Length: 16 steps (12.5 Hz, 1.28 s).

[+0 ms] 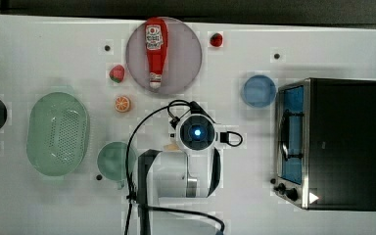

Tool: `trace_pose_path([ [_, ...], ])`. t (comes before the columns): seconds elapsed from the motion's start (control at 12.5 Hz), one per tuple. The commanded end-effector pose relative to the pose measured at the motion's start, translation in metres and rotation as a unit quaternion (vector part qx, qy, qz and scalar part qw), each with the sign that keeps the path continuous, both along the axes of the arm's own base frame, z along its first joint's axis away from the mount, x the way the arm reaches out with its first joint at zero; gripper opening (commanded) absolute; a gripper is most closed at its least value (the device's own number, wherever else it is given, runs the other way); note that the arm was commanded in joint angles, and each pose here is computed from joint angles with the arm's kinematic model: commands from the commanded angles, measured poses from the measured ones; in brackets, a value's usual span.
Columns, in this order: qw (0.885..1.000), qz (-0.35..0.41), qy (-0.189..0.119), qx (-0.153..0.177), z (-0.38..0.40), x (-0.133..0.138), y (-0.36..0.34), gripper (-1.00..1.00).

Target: Pick banana from table and place on oven.

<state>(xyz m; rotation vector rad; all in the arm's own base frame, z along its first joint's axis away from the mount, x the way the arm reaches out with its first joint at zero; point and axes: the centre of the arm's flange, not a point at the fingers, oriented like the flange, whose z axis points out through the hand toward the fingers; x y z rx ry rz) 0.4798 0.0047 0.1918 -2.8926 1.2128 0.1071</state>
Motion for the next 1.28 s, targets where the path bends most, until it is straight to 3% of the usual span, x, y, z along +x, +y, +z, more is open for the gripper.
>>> trace_pose_path([
  [0.08, 1.0, 0.016, 0.0, 0.005, -0.02, -0.002, 0.012, 1.0],
  [0.24, 1.0, 0.015, -0.012, 0.007, -0.031, -0.001, 0.013, 0.93],
  [0.72, 1.0, 0.015, -0.021, 0.008, -0.034, 0.001, 0.014, -0.48],
  [1.04, 0.999, 0.018, -0.04, 0.005, -0.002, 0.009, 0.016, -0.53],
  [1.28, 0.998, 0.022, -0.065, -0.004, 0.089, 0.02, 0.015, -0.53],
])
